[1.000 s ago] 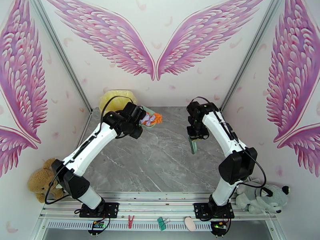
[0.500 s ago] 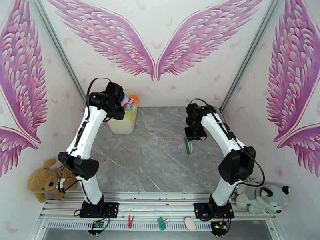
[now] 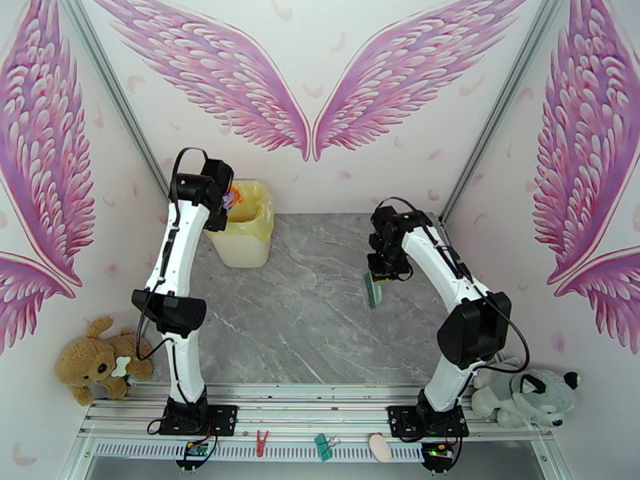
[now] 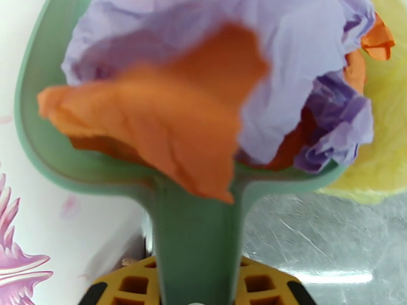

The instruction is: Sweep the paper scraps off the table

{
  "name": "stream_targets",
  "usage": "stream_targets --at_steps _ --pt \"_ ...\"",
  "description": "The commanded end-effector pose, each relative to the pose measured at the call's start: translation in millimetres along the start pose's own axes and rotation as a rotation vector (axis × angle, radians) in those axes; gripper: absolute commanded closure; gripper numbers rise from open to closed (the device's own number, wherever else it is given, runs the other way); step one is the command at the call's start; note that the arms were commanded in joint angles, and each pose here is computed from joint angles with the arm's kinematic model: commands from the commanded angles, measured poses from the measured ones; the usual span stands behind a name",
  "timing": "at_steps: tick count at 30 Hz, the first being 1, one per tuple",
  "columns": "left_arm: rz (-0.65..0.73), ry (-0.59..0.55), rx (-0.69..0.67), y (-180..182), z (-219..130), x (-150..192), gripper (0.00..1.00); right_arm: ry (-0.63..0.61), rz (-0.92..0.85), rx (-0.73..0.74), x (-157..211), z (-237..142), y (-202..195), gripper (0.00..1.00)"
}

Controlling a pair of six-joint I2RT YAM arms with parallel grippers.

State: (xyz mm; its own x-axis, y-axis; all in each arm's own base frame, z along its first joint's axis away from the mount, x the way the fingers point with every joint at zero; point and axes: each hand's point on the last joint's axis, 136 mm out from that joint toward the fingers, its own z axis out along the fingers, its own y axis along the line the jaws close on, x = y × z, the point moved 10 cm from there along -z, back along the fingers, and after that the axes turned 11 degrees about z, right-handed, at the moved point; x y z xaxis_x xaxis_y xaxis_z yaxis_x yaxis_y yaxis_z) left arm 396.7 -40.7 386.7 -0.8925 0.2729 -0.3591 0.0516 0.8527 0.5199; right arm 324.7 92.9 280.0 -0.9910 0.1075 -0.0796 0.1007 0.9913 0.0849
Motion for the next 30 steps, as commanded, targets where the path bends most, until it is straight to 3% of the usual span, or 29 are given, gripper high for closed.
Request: stream_targets --at_steps 1,14,25,30 --pt "0.022 0.033 -0.125 4.4 0.1 0.0 1.00 -0.013 0.008 -0.019 -2.6 -1.5 -1.4 1.00" --pt "0.120 0.073 -0.379 -19.8 13.8 -13.6 1.00 0.029 0.010 -0.007 1.9 7.0 -3.0 1.00" --pt "0.391 0.057 -0.740 -89.3 20.7 -28.7 1.00 0.097 0.026 -0.006 8.6 19.8 -4.8 1.00" --pt "0.420 0.026 -0.795 -108.7 19.9 -31.0 1.00 0.126 0.034 -0.015 9.6 25.8 -3.7 1.00"
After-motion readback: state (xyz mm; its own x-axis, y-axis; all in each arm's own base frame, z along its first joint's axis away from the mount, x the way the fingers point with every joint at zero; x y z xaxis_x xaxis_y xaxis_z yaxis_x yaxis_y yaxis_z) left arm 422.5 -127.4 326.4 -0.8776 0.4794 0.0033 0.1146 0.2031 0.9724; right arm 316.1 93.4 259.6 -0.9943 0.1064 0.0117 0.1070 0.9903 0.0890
